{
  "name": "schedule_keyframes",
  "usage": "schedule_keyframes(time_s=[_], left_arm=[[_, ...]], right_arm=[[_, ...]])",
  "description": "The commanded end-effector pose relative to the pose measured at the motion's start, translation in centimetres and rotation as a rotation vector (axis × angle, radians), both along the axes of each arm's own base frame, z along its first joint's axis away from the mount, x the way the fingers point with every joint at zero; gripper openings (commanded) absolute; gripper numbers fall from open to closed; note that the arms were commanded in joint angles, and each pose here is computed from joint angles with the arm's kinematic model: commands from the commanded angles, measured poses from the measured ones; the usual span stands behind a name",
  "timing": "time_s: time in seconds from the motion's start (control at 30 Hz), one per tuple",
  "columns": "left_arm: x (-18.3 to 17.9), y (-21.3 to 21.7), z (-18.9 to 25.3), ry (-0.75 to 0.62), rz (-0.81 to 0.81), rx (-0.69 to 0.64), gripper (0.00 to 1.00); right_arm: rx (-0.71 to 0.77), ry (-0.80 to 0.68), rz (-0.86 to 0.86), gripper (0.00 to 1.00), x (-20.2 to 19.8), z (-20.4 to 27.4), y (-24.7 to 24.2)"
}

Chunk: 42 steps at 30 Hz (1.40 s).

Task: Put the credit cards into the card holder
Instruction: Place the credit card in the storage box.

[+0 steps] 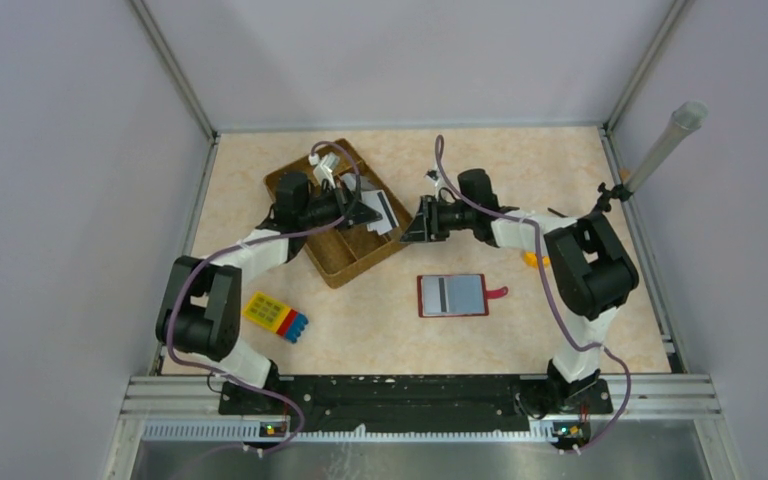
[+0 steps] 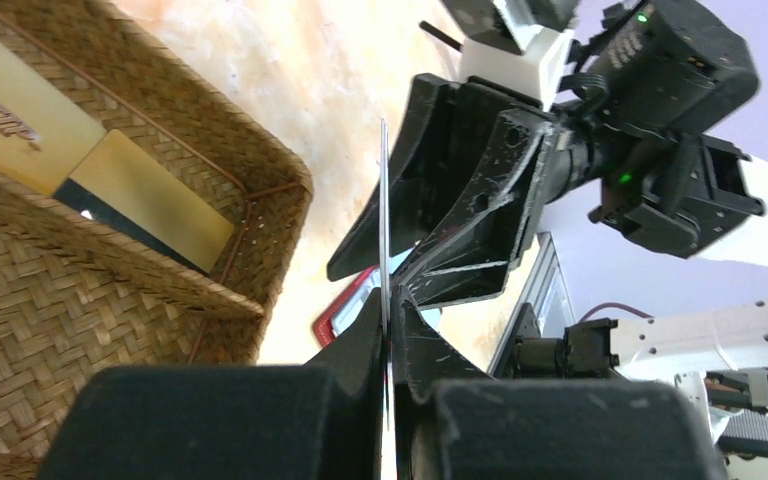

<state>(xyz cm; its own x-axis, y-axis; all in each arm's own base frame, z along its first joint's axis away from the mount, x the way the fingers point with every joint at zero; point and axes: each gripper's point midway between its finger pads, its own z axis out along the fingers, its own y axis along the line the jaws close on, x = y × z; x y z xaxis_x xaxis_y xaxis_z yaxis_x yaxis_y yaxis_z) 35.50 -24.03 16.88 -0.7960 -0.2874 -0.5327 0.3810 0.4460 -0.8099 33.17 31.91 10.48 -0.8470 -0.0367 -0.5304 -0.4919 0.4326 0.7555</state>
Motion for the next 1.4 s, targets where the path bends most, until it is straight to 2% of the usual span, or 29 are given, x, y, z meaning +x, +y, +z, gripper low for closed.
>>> schedule_keyframes(time_s=[0.0, 0.13, 0.5, 1.0, 1.17, 1.27, 1.37], left_arm=[[-0.6, -0.4, 4.9, -0.146, -0.059, -0.054, 0.00], [-1.3, -0.4, 5.2, -0.145, -0.077, -0.057, 0.00], [-1.9, -0.5, 5.4, -0.148, -0.094, -0.058, 0.00], [-2.4, -1.3, 5.1, -0.137, -0.143, -0.067, 0.00], [-2.6, -1.5, 5.0, -0.135, -0.161, -0.069, 0.00], [-2.5, -1.6, 4.7, -0.128, -0.163, -0.066, 0.00], [-2.1, -1.6, 4.3, -0.119, -0.155, -0.061, 0.00]], right_arm=[[0.097, -0.142, 0.087, 0.43, -0.4, 4.0, 0.4], [0.152, -0.171, 0.112, 0.52, -0.5, 5.9, 0.8], [0.203, -0.200, 0.158, 0.55, -0.9, 8.0, 1.3], [0.248, -0.193, 0.161, 0.27, -0.4, 9.0, 1.8], [0.242, -0.185, 0.142, 0.21, 0.0, 8.8, 1.9], [0.225, -0.178, 0.104, 0.08, 0.6, 8.3, 1.8], [0.205, -0.169, 0.060, 0.00, 1.3, 7.7, 1.5]])
